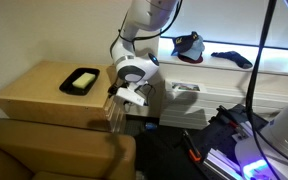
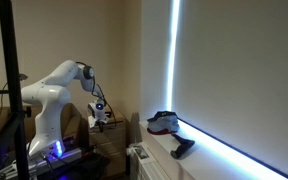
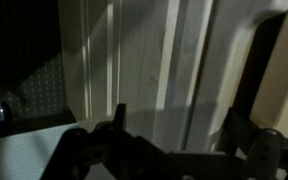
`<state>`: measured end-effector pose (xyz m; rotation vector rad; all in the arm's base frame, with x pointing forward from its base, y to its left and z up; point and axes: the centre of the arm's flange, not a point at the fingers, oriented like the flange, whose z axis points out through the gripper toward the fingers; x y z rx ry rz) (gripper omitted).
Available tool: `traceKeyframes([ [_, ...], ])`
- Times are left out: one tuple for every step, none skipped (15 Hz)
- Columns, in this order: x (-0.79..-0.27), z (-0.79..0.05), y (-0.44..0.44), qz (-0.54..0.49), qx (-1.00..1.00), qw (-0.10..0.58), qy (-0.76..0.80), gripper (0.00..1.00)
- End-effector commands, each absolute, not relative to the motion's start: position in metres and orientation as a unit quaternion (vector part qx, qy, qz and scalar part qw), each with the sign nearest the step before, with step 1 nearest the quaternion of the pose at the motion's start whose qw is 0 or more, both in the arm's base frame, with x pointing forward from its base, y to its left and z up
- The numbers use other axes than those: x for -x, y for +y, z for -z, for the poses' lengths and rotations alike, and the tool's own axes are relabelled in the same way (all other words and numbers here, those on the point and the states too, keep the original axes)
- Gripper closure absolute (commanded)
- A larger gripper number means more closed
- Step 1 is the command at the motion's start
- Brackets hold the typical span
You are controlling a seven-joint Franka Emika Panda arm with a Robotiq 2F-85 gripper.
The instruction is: Pull out the nightstand drawer
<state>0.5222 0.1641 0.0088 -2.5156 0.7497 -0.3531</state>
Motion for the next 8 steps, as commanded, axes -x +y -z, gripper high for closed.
traceKeyframes([
  [-0.526, 0.010, 0.167, 0.125, 0.911, 0.264, 0.291, 0.00],
  [-0.528, 0.012, 0.166, 0.117, 0.909, 0.267, 0.298, 0.00],
  [-0.528, 0.017, 0.165, 0.109, 0.910, 0.261, 0.304, 0.00],
  [-0.528, 0.021, 0.162, 0.105, 0.916, 0.233, 0.310, 0.00],
  [-0.526, 0.021, 0.157, 0.102, 0.920, 0.214, 0.313, 0.00],
  [-0.524, 0.019, 0.151, 0.101, 0.923, 0.198, 0.313, 0.00],
  [-0.522, 0.014, 0.143, 0.105, 0.926, 0.179, 0.316, 0.00],
  [-0.520, 0.012, 0.138, 0.112, 0.926, 0.168, 0.321, 0.00],
])
